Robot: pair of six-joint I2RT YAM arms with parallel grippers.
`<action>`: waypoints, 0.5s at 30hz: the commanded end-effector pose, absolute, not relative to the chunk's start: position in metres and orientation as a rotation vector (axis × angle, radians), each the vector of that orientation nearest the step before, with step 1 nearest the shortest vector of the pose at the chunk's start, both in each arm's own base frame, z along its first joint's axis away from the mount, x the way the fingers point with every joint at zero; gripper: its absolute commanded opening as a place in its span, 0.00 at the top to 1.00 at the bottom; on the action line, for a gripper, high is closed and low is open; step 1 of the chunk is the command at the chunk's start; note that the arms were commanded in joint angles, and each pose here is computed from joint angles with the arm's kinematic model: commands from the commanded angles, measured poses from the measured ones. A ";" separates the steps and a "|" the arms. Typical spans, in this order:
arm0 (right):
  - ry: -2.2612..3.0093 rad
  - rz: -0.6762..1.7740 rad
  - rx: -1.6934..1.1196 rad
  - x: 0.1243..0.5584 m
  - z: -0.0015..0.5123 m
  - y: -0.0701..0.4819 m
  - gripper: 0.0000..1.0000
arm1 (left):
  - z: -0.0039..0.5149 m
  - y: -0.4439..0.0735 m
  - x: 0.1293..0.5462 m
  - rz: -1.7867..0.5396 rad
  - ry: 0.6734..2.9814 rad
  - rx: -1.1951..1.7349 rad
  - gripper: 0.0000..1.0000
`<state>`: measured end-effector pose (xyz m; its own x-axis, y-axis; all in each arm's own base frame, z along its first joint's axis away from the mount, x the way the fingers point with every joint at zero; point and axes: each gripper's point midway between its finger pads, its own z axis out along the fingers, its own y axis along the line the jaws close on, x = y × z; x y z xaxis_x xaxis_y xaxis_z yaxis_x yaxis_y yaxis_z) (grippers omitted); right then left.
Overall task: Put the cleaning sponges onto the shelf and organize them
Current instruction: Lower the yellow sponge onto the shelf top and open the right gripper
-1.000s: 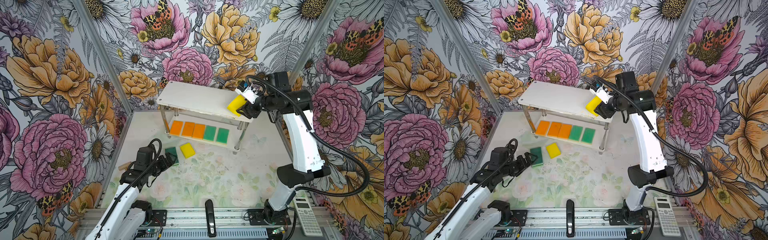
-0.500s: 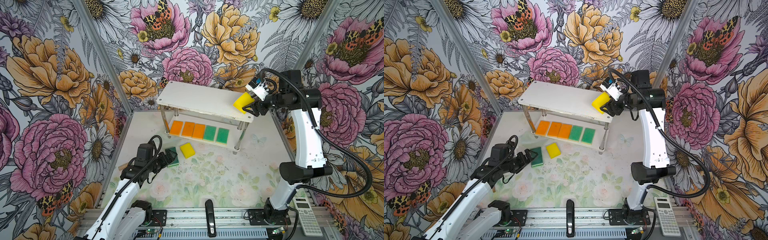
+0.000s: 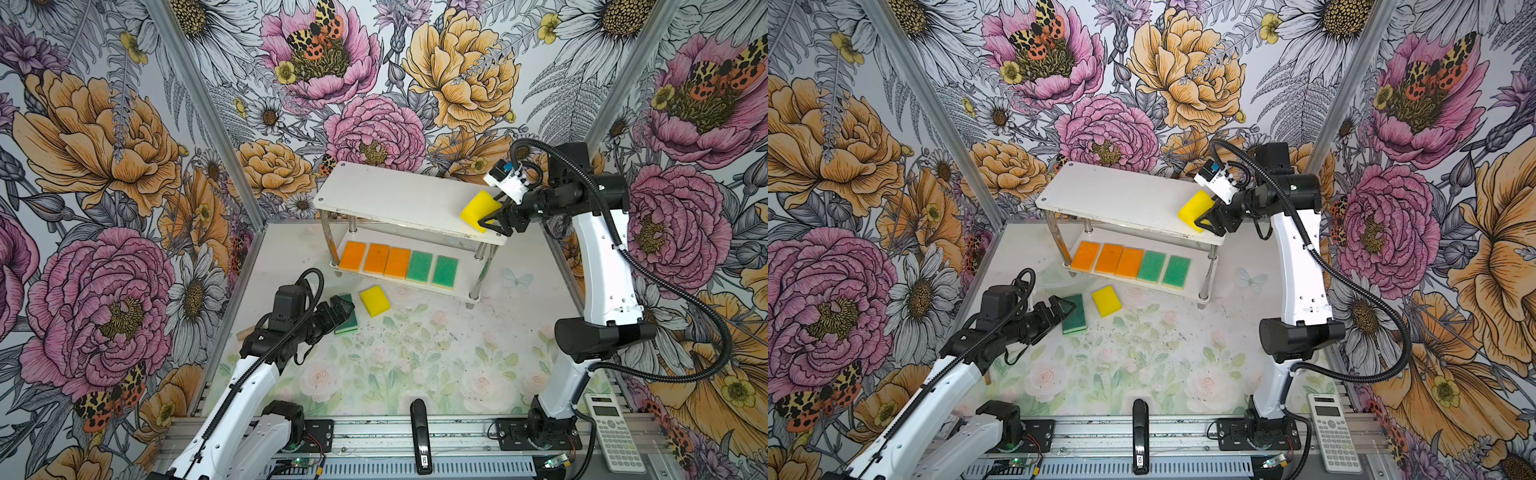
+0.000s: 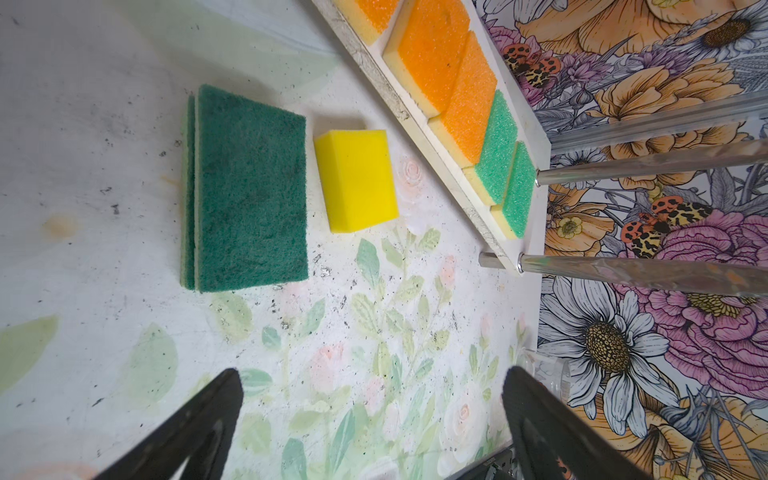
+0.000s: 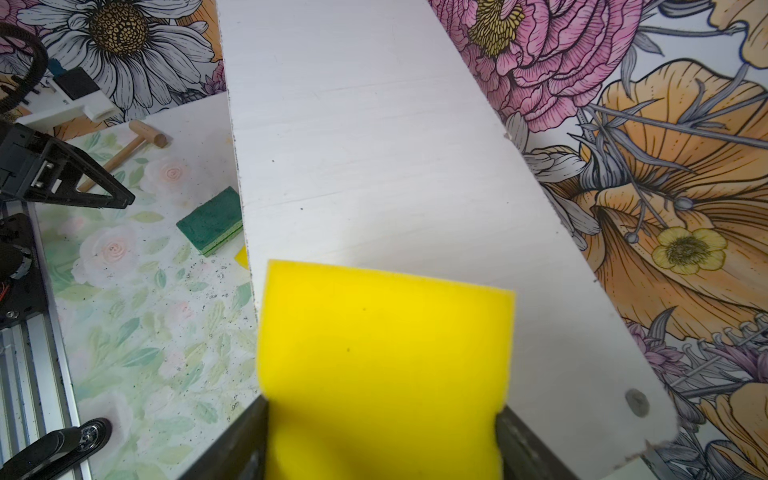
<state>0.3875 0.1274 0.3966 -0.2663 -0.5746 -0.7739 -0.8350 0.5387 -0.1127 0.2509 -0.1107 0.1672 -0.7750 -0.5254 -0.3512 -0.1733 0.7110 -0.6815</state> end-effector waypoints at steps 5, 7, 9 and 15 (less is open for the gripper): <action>1.952 0.444 -1.153 0.387 0.398 0.130 0.17 | 0.175 -0.105 0.257 -0.852 2.349 -0.552 0.01; 1.954 0.445 -1.154 0.387 0.397 0.130 0.15 | 0.175 -0.105 0.257 -0.851 2.350 -0.552 0.01; 1.956 0.446 -1.153 0.388 0.396 0.130 0.15 | 0.175 -0.105 0.257 -0.850 2.349 -0.551 0.01; 1.953 0.443 -1.147 0.389 0.397 0.130 0.13 | 0.174 -0.105 0.257 -0.849 2.351 -0.552 0.01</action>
<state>0.3892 0.1291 0.3929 -0.2734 -0.5707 -0.7743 -0.8405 0.5331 -0.0962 0.2514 -0.1096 0.1670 -0.7720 -0.5277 -0.3543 -0.1762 0.7133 -0.6784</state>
